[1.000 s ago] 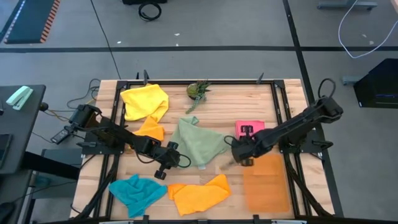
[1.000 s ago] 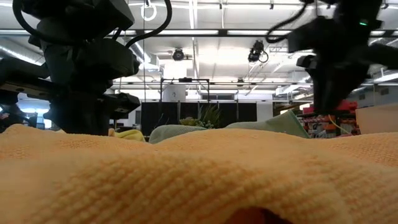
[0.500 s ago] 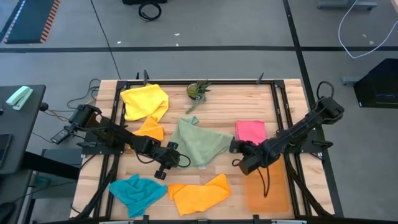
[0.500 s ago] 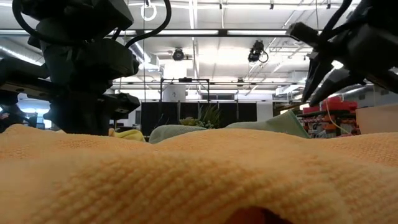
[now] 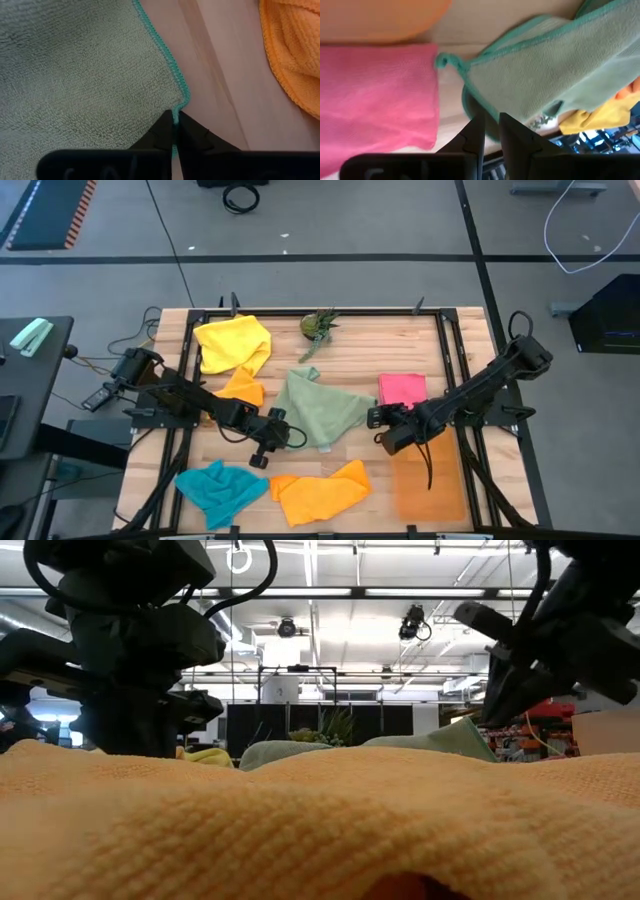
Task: Fold microfiber towels
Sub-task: Fold the green microfiber towel
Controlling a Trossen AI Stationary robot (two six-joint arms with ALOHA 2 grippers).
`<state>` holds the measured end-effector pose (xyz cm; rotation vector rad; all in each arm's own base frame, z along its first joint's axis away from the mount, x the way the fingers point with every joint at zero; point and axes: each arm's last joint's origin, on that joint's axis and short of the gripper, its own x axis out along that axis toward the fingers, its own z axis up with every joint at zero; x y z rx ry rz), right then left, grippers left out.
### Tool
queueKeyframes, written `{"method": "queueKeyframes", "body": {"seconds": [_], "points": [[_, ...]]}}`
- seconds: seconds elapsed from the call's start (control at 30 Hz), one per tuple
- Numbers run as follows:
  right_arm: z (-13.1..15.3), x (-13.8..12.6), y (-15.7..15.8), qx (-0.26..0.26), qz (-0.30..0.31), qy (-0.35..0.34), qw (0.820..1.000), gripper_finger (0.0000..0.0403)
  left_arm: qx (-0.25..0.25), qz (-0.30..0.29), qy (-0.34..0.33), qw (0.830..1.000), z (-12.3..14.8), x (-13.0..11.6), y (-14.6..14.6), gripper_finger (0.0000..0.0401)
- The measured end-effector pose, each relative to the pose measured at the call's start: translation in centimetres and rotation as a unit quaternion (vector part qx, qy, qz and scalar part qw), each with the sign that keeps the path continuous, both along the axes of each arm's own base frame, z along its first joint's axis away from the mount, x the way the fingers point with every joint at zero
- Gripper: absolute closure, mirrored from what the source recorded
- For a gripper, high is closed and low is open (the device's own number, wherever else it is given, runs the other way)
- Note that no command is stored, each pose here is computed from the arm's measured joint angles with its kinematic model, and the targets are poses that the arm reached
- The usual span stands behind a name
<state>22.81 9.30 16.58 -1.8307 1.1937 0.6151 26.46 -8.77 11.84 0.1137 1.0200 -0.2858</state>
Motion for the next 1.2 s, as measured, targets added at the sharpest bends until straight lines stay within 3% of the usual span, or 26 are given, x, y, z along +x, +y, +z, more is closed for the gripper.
{"method": "queueKeyframes", "body": {"seconds": [0.17,0.43,0.73,1.0,1.2], "points": [[-0.2,0.2,-0.1,-0.001,0.007,-0.011,1.0,0.0339,-0.005,0.009,0.001,1.0,0.0,0.0,0.0,0.0393],[-0.2,0.5,-0.9,-0.009,0.014,0.009,1.0,0.0339,-0.004,0.008,0.001,1.0,0.0,0.0,0.0,0.0363],[-1.6,1.5,-1.6,-0.029,0.052,0.055,0.997,0.0339,-0.009,0.013,0.0,1.0,0.0,0.1,0.0,0.0393],[-1.9,2.0,-1.7,-0.026,0.05,0.048,0.997,0.0339,-0.009,0.012,-0.004,1.0,0.1,0.1,0.0,0.036],[-1.9,2.2,-2.4,-0.016,0.033,0.046,0.998,0.0343,-0.009,0.011,-0.004,1.0,0.1,0.1,0.0,0.0385]]}}
